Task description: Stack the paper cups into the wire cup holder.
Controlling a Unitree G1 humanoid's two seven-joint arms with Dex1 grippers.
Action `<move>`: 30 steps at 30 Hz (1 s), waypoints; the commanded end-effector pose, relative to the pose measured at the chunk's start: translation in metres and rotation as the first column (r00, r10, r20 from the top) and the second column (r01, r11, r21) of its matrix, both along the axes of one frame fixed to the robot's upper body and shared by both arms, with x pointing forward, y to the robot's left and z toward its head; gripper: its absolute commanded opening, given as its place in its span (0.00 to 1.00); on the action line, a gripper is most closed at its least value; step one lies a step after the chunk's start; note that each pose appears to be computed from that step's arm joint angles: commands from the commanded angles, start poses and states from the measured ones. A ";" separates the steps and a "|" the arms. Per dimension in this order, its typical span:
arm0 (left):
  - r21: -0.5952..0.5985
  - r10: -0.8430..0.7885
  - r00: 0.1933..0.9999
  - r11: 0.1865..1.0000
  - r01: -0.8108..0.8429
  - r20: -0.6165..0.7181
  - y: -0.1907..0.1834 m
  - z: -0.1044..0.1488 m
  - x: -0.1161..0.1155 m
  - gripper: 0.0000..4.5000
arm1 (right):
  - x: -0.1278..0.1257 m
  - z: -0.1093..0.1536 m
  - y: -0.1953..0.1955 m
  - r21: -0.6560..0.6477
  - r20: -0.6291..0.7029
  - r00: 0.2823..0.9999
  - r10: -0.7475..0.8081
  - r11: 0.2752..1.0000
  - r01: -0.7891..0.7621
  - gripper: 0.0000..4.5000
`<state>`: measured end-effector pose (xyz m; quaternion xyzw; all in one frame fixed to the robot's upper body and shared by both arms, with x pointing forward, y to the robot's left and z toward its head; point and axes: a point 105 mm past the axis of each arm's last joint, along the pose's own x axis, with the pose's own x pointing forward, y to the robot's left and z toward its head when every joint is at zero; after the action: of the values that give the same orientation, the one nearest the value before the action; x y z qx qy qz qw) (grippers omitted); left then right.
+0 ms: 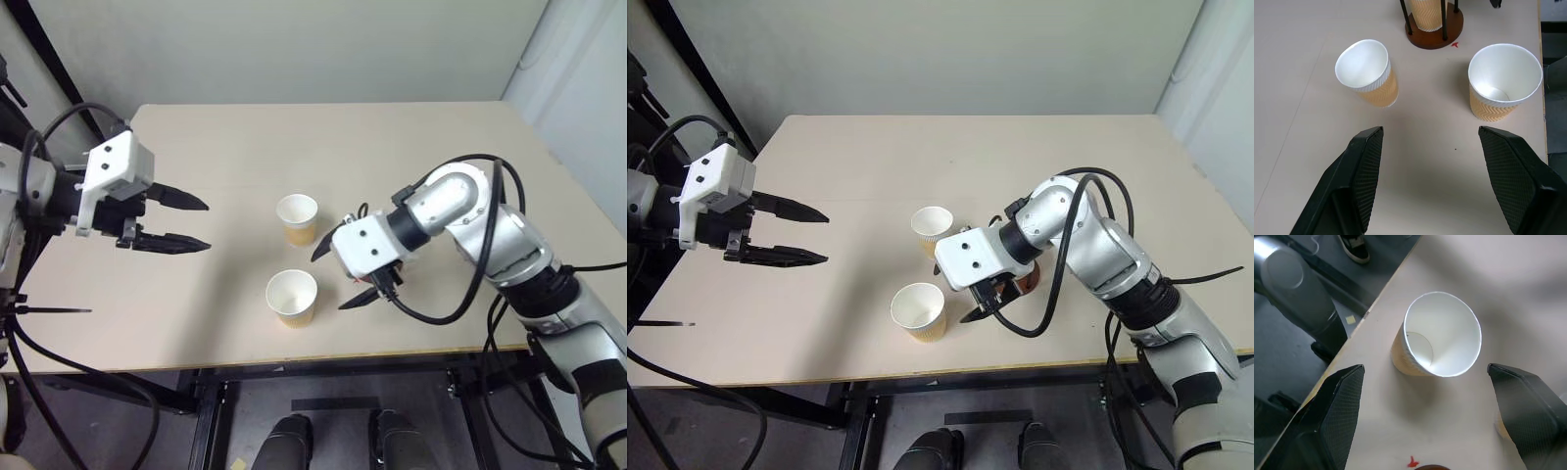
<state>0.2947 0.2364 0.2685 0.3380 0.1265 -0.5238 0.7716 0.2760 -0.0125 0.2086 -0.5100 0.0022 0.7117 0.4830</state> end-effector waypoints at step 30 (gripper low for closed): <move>-0.025 -0.146 0.989 0.989 0.146 0.013 -0.020 0.026 -0.032 0.74 | 0.005 -0.047 0.025 -0.098 0.073 0.994 0.087 0.992 -0.079 0.01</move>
<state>0.2711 0.2164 0.2842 0.3230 0.1039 -0.5726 0.7463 0.2815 0.0123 0.1517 -0.5579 0.0101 0.7119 0.4264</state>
